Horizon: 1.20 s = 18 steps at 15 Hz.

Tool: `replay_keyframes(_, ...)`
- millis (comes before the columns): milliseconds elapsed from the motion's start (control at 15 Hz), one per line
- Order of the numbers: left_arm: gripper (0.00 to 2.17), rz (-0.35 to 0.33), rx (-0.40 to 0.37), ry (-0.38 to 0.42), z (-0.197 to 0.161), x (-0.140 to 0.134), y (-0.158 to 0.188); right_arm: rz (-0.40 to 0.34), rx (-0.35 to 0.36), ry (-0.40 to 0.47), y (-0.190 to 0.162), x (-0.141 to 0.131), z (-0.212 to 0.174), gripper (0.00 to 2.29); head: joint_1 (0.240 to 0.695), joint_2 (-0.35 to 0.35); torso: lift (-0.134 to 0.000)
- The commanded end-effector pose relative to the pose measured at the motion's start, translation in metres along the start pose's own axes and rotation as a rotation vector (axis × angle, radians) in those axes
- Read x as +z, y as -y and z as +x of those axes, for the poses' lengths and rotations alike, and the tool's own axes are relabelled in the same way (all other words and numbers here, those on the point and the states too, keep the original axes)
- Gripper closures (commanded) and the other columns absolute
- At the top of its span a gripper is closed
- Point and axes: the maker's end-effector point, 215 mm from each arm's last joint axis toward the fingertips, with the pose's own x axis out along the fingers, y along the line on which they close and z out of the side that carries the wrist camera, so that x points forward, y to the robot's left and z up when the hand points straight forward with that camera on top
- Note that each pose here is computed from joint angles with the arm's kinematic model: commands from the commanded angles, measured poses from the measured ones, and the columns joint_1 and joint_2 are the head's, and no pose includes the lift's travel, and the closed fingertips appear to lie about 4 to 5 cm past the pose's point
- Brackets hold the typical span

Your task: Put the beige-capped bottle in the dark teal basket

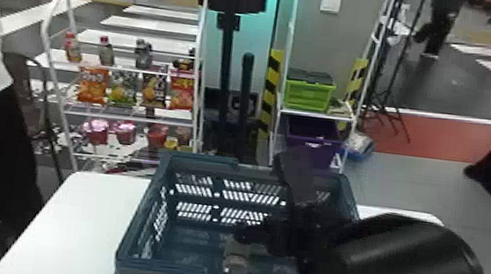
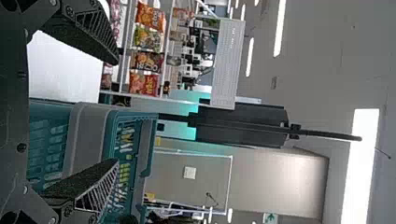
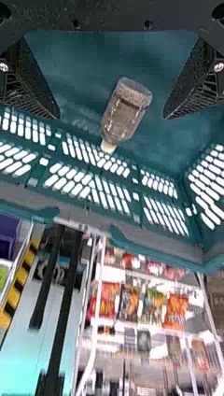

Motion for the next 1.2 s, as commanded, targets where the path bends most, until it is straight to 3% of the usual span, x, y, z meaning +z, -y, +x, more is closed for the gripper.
replay_keyframes(0, 0.15, -0.003, -0.001, 0.008, -0.001, 0.003, 0.0, 0.031, 0.007, 0.139, -0.007, 0.014, -0.022, 0.07, 0.499, 0.0, 0.0)
replay_keyframes(400, 0.15, -0.004, -0.007, 0.012, 0.001, 0.004, 0.004, 0.104, -0.138, 0.323, 0.07, -0.02, -0.094, 0.07, 0.499, 0.0, 0.0)
replay_keyframes(600, 0.15, -0.01, -0.011, 0.019, 0.003, 0.007, 0.008, 0.137, -0.181, 0.409, 0.09, -0.043, -0.125, 0.07, 0.499, 0.0, 0.0)
replay_keyframes(800, 0.15, -0.015, -0.015, 0.017, 0.003, 0.006, 0.012, 0.204, -0.192, 0.508, 0.096, -0.063, -0.153, 0.06, 0.499, 0.0, 0.0)
replay_keyframes(1133, 0.15, -0.02, -0.027, 0.017, 0.004, 0.007, 0.02, 0.21, -0.2, 0.539, 0.088, -0.097, -0.161, 0.05, 0.499, 0.0, 0.0)
